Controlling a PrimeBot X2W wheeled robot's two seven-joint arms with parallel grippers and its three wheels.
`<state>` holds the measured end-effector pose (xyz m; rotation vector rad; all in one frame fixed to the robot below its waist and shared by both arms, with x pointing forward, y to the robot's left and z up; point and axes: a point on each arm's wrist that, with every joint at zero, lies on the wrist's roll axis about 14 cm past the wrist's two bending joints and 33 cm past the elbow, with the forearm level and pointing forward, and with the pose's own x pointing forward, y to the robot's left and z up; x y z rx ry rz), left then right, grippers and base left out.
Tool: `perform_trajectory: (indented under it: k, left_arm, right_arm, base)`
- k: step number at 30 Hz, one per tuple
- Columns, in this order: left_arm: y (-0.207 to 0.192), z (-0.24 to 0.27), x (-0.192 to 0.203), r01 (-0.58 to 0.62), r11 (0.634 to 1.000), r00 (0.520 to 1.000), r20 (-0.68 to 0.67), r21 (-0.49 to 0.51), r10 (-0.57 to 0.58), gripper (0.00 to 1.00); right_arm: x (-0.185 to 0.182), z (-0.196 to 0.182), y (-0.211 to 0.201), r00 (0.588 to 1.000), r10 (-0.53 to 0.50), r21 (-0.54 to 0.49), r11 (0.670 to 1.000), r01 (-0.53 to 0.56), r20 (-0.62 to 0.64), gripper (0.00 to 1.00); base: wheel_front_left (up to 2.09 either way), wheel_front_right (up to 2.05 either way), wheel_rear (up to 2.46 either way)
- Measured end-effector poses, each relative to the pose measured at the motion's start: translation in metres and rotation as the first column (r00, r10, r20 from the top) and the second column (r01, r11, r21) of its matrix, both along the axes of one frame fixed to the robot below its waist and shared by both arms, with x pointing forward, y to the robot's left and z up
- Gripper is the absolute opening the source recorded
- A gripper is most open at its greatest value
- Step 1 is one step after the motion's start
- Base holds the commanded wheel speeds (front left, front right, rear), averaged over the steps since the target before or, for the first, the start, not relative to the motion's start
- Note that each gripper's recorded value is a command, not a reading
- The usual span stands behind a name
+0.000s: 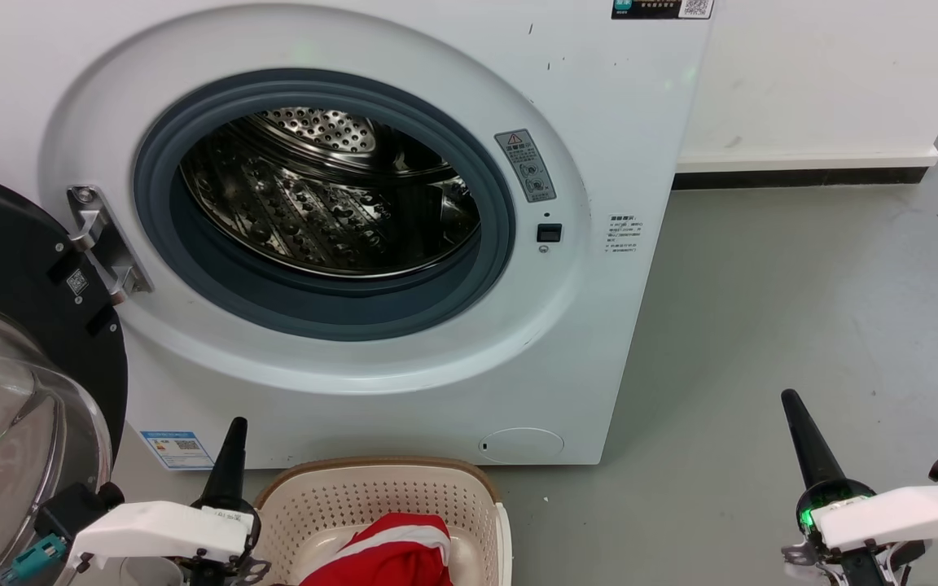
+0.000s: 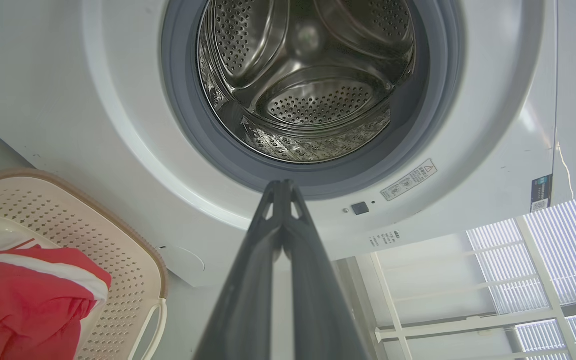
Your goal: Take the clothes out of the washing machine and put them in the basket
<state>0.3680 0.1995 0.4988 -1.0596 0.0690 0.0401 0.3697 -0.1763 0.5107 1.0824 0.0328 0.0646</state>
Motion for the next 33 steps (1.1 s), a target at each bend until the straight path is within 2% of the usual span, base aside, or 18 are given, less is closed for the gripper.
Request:
perform_trajectory:
  k: [13, 33]
  left_arm:
    - [-0.001, 0.000, 0.005, -0.007, 0.987, 1.000, 0.010, -0.158, 0.008, 0.00]
    - [0.000, 0.002, 0.012, -0.008, 0.947, 0.999, 0.029, -0.322, 0.018, 0.00]
  right_arm:
    - [0.005, -0.002, -0.007, 1.000, -0.018, 0.147, 0.989, 0.020, -0.017, 0.00]
    - [0.010, -0.006, -0.015, 0.999, -0.039, 0.303, 0.952, 0.049, -0.037, 0.00]
  base:
    - [0.00, 0.00, 0.00]
    - [0.00, 0.00, 0.00]
